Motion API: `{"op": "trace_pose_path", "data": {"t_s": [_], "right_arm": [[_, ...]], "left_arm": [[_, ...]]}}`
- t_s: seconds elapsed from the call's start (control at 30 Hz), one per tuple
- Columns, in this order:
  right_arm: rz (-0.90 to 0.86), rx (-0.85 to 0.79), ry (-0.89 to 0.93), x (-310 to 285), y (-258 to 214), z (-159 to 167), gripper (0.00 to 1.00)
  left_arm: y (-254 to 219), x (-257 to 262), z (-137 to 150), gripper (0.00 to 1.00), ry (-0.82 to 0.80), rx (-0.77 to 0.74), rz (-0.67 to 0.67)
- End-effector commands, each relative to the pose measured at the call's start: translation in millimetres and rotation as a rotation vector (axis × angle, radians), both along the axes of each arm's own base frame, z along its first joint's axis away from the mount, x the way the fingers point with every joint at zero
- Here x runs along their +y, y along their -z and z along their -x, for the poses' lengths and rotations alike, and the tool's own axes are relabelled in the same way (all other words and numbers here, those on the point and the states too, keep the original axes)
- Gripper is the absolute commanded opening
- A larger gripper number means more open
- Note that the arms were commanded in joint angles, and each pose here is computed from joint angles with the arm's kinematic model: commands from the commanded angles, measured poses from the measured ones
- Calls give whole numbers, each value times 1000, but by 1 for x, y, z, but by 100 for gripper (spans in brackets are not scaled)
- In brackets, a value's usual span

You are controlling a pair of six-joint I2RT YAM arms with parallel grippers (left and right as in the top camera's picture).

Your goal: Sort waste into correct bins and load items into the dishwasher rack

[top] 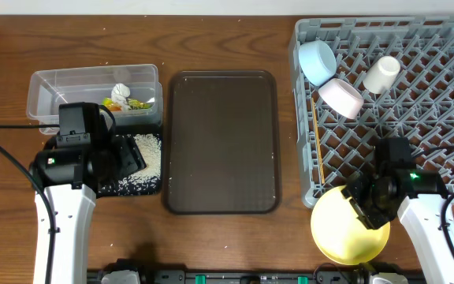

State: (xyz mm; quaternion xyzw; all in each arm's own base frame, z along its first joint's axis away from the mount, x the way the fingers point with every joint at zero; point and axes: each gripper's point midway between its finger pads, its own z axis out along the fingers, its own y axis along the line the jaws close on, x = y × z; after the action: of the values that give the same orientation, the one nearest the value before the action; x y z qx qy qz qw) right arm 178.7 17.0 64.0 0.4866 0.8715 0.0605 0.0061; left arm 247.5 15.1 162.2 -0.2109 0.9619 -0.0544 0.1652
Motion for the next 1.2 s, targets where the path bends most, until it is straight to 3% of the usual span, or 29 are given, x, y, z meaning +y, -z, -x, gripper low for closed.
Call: {"op": "trace_pose_path", "data": {"t_s": [0.0, 0.17, 0.6, 0.8, 0.97, 1.17], "right_arm": [[59, -39, -156, -8, -4, -4, 53], [87, -45, -327, -11, -6, -1, 51], [256, 55, -158, -58, -8, 19, 54], [305, 35, -232, -72, -10, 13, 58], [406, 5, -427, -87, -15, -2, 59], [442, 7, -458, -92, -15, -4, 72]], "left_arm": [[3, 2, 2, 72, -16, 14, 0], [3, 2, 2, 72, -16, 14, 0], [3, 2, 2, 72, -16, 14, 0], [3, 2, 2, 72, -16, 14, 0], [3, 2, 2, 73, -16, 14, 0], [3, 2, 2, 72, -16, 14, 0]]}}
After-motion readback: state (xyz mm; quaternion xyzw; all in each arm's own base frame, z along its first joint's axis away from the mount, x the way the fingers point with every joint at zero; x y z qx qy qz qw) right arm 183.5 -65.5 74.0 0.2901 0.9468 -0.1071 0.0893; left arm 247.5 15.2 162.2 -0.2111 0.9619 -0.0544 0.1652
